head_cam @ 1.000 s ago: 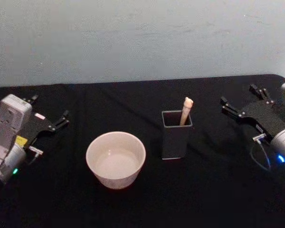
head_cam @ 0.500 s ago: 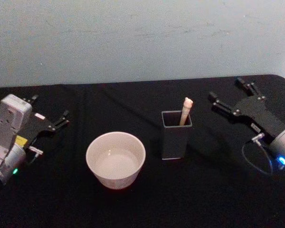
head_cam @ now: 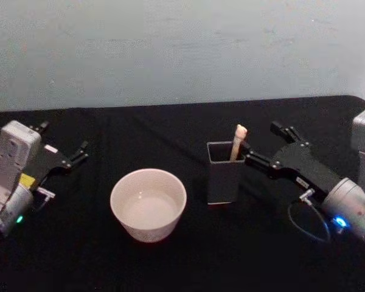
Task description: Pick up the stirring spoon with one hand, stir inside the cup, then place it back in its original position.
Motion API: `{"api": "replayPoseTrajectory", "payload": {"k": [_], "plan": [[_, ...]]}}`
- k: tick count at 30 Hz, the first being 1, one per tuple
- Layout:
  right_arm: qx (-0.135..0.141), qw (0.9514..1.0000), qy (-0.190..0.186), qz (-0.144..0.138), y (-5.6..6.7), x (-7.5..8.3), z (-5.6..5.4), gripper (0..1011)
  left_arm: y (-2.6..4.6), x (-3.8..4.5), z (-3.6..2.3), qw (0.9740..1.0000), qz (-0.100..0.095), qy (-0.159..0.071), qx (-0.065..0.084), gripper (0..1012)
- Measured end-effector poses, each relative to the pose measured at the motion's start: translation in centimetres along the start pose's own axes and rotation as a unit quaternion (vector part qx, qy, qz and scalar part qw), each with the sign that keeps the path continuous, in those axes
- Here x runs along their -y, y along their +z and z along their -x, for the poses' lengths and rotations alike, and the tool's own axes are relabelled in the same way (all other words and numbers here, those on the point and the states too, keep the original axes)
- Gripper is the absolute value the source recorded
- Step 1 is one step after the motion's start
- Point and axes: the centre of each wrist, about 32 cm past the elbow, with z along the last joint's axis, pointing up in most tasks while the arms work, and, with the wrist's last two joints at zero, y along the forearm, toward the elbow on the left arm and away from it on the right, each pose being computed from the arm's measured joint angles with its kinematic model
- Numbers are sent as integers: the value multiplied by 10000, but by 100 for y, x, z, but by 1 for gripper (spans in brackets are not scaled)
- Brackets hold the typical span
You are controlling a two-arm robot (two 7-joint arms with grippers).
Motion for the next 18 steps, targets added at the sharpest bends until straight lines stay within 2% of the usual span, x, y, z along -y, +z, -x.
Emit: {"api": "replayPoseTrajectory", "payload": {"k": [7, 18], "plan": [[-65, 9998, -20, 178, -28, -137, -8, 1002, 0, 0, 0, 10000, 0, 0, 0, 1001], [-16, 9994, -35, 338, -23, -326, -58, 1002, 0, 0, 0, 10000, 0, 0, 0, 1001]]}}
